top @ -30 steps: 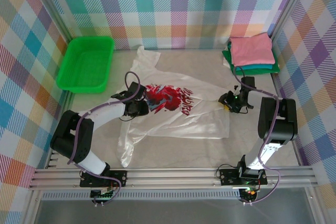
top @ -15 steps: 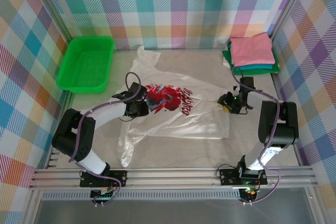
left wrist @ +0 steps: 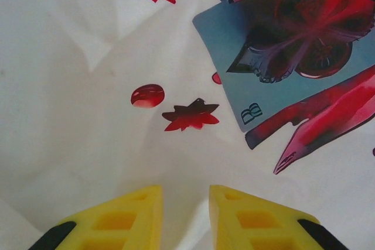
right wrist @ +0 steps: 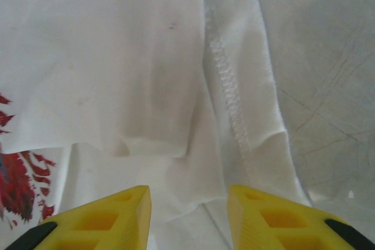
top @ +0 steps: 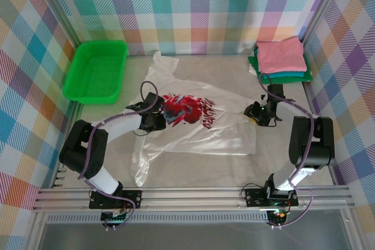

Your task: Fold and stack the t-shirts

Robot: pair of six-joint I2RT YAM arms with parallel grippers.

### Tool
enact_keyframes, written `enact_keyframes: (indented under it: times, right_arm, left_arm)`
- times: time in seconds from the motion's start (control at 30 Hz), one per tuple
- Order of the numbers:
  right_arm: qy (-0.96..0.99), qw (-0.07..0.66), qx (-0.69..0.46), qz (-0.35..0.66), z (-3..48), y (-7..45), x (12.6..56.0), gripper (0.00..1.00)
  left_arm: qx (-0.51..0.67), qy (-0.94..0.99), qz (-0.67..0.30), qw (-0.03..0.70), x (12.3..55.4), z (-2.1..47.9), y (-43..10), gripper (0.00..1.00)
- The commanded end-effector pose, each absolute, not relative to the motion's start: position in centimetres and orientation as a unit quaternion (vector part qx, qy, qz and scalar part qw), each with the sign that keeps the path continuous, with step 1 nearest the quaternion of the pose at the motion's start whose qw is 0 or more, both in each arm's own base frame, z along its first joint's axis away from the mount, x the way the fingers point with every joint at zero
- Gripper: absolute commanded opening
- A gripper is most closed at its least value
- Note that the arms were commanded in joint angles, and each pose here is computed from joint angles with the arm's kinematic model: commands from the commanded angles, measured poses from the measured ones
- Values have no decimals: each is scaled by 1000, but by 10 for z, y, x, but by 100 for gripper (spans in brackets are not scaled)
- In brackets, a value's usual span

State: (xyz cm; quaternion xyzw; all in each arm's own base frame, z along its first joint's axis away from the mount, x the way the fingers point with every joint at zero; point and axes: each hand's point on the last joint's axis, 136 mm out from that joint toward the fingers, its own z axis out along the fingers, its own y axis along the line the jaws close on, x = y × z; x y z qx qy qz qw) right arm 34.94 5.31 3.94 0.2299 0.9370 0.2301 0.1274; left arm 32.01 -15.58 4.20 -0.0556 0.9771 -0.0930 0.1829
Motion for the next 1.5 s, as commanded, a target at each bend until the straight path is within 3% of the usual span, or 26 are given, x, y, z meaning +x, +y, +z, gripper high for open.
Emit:
enact_keyframes:
  times: [0.0, 0.1, 0.6, 0.7, 0.77, 0.87, 1.03, 1.47]
  right_arm:
    - [939, 132, 219, 230, 38, 55, 359, 39]
    - [939, 127, 215, 236, 35, 58, 361, 34]
    - [935, 121, 201, 265, 37, 73, 350, 28]
    - [938, 112, 201, 260, 29, 73, 350, 31]
    - [937, 108, 202, 263, 28, 74, 349, 25]
    - [936, 121, 199, 263, 38, 73, 347, 7]
    - [938, 138, 204, 246, 64, 65, 336, 0]
    - [927, 135, 270, 222, 100, 28, 303, 0]
  left_arm:
    - [-56, 976, -95, 188, 323, 42, -158, 28]
    - [-57, 976, -93, 186, 322, 41, -157, 27]
    - [-58, 976, -93, 186, 326, 42, -159, 28]
    - [-57, 977, -93, 184, 326, 43, -160, 28]
    - [-57, 976, -95, 186, 327, 44, -160, 28]
    - [-58, 976, -94, 187, 326, 47, -159, 28]
    - [-79, 973, -93, 196, 326, 52, -149, 28]
    - [-125, 971, -62, 192, 321, 43, -111, 28]
